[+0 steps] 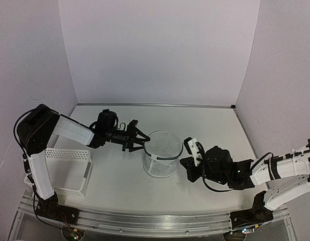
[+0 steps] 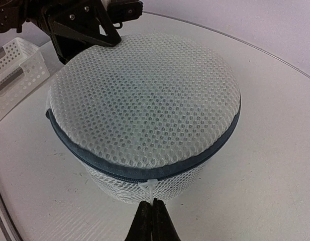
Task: Unzip the laundry bag and remove the bra
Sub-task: Place the laundry bag at the center of the board.
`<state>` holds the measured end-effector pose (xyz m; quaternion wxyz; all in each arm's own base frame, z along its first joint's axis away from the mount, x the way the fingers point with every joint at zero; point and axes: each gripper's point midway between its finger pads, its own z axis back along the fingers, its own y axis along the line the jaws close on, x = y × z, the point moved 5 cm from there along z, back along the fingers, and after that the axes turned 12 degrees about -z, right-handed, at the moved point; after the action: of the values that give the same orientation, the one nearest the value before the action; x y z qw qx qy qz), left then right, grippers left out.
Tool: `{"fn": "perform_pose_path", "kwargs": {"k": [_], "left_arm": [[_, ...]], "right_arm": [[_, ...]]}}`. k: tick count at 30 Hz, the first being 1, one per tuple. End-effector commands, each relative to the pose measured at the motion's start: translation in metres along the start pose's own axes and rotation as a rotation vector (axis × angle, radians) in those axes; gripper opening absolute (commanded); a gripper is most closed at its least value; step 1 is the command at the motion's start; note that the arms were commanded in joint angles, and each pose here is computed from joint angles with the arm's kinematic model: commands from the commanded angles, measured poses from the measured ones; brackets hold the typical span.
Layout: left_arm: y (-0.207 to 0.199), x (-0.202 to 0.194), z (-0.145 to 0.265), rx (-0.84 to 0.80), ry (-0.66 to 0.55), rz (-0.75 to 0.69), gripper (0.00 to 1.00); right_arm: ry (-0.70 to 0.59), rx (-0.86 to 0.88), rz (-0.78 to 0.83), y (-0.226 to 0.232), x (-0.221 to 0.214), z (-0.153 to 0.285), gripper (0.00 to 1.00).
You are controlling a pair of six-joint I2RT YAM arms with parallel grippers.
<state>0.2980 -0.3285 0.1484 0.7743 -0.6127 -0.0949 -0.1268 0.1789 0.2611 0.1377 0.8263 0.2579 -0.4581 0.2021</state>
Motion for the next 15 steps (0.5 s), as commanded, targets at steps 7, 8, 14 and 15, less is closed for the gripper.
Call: {"fn": "perform_pose_path", "kwargs": {"k": [7,8,14,15], "left_arm": [[-0.02,0.014,0.026,0.17,-0.104,-0.102,0.63],[-0.021,0.015,0.028,0.193,-0.112,-0.111,0.64],[-0.03,0.013,0.041,0.295,-0.121,-0.132,0.73],[-0.031,0.01,0.042,0.3,-0.119,-0.129,0.74]], "right_arm": [[-0.048,0.028,-0.112,0.028,0.027,-0.012,0.0],[-0.044,0.032,-0.121,0.03,0.028,-0.014,0.0],[-0.011,0.053,-0.201,0.042,0.027,-0.024,0.0],[-0.01,0.054,-0.213,0.044,0.028,-0.025,0.0]]}}
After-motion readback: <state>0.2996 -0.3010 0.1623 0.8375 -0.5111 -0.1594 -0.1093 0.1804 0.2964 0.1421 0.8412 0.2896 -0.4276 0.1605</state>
